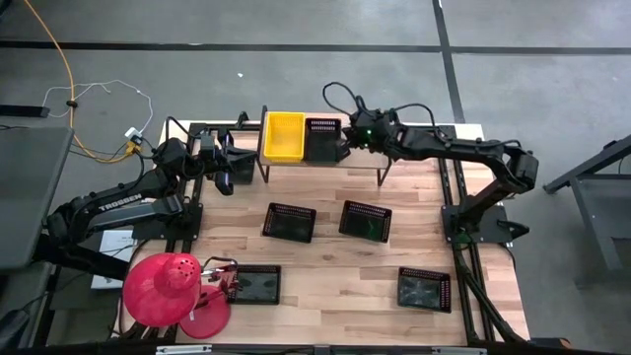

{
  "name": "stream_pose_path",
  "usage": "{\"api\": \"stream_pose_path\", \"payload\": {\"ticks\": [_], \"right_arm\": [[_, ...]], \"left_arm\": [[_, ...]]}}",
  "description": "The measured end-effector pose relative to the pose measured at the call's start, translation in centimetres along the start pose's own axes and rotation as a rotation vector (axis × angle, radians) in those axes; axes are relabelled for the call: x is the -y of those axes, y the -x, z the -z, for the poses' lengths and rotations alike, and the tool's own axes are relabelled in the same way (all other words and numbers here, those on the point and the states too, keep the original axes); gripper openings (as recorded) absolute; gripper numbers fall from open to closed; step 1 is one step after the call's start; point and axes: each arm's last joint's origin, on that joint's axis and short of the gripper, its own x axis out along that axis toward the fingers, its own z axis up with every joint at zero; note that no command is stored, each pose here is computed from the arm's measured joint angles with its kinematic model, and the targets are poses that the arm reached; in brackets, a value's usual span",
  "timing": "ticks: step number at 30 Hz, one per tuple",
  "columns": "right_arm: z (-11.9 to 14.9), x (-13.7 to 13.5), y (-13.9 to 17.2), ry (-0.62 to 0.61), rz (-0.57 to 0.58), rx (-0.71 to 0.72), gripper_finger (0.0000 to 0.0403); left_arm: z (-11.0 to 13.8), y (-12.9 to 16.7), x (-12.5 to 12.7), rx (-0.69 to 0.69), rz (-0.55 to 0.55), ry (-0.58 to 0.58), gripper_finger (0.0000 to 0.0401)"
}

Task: Stack baskets on shelf by color
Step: Put the black bin on the shelf, then stack the black bin on the black bin on the shelf

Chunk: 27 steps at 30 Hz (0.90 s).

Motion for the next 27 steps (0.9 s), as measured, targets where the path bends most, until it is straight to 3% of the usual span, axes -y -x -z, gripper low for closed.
{"api": "stream_pose_path", "payload": {"ticks": [12,20,27], "right_arm": [[-0.8,1.5,0.3,0.027,0.032,0.023,0.0],[-1.3,2.3,4.9,0.098,0.036,-0.031,0.0],[-0.6,0.4,9.5,0.178,-0.001,-0.039,0.0]], "left_arm": [[0.0,0.0,0.0,0.0,-0.001,-0.008,0.0],[0.0,0.0,0.0,0.002,0.0,-0.028,0.0],[-0.4,1.0,0.4,0.009,0.001,-0.129,0.0]]}}
